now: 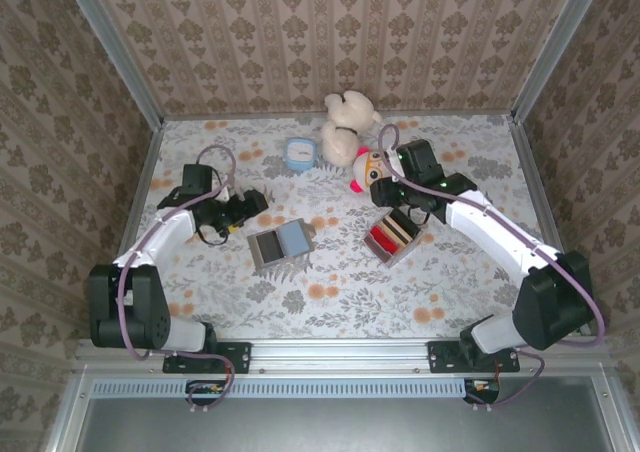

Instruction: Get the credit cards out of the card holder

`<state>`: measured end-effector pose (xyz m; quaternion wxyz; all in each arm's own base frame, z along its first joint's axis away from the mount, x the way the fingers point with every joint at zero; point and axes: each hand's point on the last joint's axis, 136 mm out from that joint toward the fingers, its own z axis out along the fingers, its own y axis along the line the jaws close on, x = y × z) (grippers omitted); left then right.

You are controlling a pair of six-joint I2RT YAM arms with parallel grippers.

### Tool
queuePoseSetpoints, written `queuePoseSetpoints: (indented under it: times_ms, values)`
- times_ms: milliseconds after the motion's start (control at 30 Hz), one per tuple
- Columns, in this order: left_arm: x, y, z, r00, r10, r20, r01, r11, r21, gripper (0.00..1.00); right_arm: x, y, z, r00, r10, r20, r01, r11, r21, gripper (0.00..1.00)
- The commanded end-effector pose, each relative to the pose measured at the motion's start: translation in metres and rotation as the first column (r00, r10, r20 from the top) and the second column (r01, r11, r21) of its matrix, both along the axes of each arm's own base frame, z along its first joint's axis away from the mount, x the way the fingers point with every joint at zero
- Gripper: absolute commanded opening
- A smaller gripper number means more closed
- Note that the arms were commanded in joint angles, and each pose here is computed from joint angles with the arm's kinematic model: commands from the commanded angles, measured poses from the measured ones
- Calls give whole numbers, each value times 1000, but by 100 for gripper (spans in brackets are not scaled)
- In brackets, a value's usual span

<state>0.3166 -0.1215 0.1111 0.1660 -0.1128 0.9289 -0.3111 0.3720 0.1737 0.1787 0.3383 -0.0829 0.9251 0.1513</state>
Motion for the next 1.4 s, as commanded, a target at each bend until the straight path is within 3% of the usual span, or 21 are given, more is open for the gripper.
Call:
queuePoseSetpoints:
  times_ms: [0, 133, 300, 467, 567, 733, 900, 1167, 1367]
  values:
    - [-5, 3, -17, 997, 57, -58, -56, 998, 18, 88, 16, 41, -7, 996, -37, -80, 54, 973, 223, 50]
    - [-13, 13, -35, 987, 121, -103, -114, 991, 69, 83, 12, 87, -31, 991, 38, -131, -4, 969, 249, 59]
    - [-21, 19, -54, 977, 156, -148, -143, 985, 97, 71, -2, 147, -55, 976, 129, -176, -76, 956, 282, 59]
    - [-26, 14, -72, 969, 161, -188, -152, 986, 64, 46, -18, 205, -77, 929, 253, -272, -135, 912, 387, 49]
    - [-27, 11, -78, 967, 159, -199, -153, 987, 47, 36, -28, 232, -79, 899, 328, -290, -174, 875, 452, 44]
    - [-29, 10, -86, 963, 162, -217, -156, 987, 46, 26, -34, 253, -97, 864, 364, -349, -184, 872, 454, 36]
    - [-30, 9, -86, 962, 154, -224, -148, 988, 44, 22, -38, 266, -115, 838, 374, -396, -181, 877, 446, 28]
    - [-25, 16, -70, 970, 157, -188, -143, 986, 85, 22, -35, 263, -136, 829, 338, -446, -158, 906, 392, 25]
    - [-15, -4, -47, 989, 107, -104, -113, 992, -50, 28, -38, 263, -146, 817, 337, -469, -156, 911, 383, 24]
